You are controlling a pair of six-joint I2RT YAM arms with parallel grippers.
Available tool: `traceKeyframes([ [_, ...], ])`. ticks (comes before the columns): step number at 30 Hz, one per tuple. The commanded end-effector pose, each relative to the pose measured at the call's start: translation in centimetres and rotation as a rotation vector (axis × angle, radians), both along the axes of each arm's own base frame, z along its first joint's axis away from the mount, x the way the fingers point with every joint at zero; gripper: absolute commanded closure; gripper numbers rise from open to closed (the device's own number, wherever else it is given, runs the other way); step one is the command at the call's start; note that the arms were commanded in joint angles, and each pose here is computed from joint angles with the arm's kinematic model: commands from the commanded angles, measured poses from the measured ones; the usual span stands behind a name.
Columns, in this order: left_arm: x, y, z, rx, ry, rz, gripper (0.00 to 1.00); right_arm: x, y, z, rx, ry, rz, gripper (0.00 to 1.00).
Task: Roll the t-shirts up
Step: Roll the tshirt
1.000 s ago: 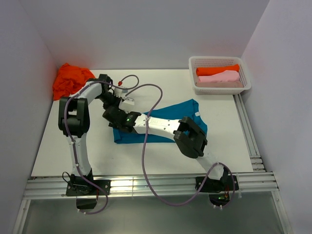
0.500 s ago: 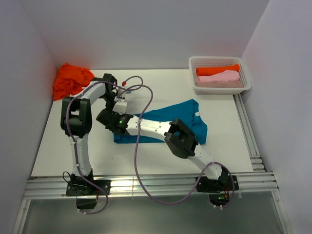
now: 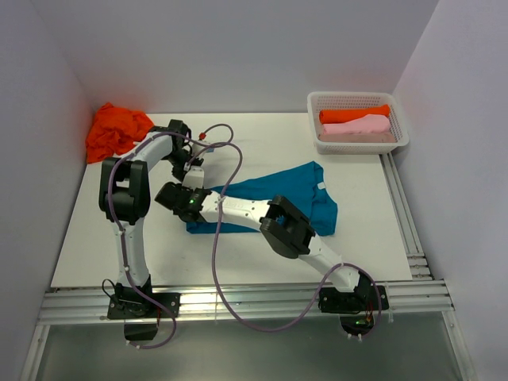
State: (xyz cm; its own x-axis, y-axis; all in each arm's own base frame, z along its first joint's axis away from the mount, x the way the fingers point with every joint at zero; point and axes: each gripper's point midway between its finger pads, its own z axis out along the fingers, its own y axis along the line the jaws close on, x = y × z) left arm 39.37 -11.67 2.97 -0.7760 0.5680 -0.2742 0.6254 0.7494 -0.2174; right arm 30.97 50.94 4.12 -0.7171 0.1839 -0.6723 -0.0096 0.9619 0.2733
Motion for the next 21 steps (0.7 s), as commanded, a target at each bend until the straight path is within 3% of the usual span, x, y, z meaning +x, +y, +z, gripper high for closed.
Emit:
traceKeyframes([
  [1,0.9,-0.8,0.5,-0.014,-0.023,0.000,0.96,-0.3,-1.0,0.4,-0.059,-0.022,-0.026,0.54],
  [4,0.9,-0.8,0.7,-0.018,-0.027,-0.004,0.90,-0.6,-1.4,0.1,-0.083,-0.019,-0.037,0.53],
  [8,1.1,-1.0,1.2,-0.025,-0.039,-0.004,0.74,-0.9,-1.8,-0.7,-0.110,-0.002,-0.030,0.53],
  [15,1.4,-1.3,2.0,-0.043,-0.053,-0.008,0.60,-1.4,-1.3,-1.9,-0.127,0.028,-0.002,0.54],
  [21,3.1,-1.6,4.1,-0.091,-0.084,0.006,0.51,-1.7,-0.9,-2.6,-0.113,0.065,0.027,0.73],
])
